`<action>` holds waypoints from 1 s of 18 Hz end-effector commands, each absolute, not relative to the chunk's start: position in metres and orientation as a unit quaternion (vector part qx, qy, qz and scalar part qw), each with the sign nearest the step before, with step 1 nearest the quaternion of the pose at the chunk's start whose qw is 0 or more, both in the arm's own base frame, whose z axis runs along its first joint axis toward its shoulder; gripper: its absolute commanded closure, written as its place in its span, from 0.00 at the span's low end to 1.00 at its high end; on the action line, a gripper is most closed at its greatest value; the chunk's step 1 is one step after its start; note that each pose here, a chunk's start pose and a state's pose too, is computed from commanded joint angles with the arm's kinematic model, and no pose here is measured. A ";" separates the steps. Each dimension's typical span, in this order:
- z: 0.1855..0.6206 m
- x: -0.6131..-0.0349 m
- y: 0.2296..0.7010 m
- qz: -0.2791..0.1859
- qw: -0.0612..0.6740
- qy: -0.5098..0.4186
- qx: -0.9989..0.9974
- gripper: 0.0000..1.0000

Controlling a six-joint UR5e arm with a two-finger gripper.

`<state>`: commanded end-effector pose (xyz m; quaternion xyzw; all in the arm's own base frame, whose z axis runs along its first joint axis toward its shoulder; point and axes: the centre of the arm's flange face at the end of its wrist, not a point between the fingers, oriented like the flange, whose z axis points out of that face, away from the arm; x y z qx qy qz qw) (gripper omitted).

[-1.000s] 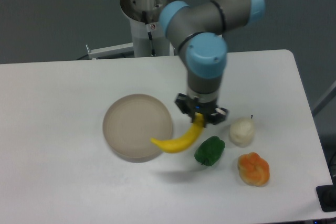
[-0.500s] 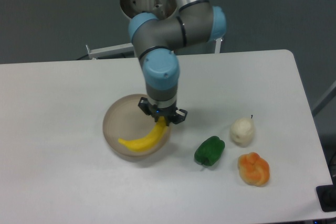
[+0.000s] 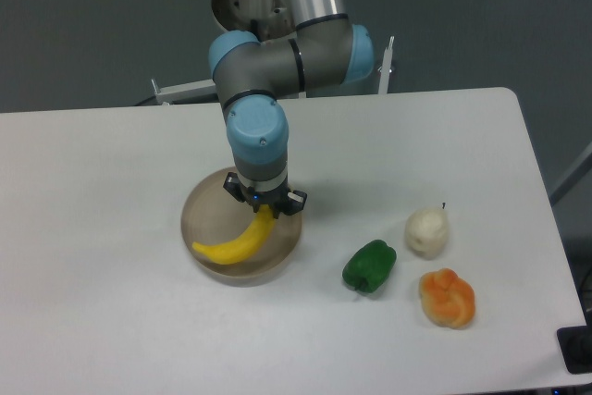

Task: Place bananas on a plate
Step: 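Open the gripper to release the banana onto the plate and rise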

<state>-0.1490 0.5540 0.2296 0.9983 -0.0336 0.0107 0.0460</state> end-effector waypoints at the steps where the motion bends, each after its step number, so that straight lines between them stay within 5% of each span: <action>1: 0.227 -0.148 0.552 0.012 0.048 -0.034 0.998 0.70; 15: 0.205 -0.149 0.554 0.011 0.047 -0.035 0.998 0.65; 18: 0.209 -0.150 0.555 0.009 0.044 -0.037 0.998 0.44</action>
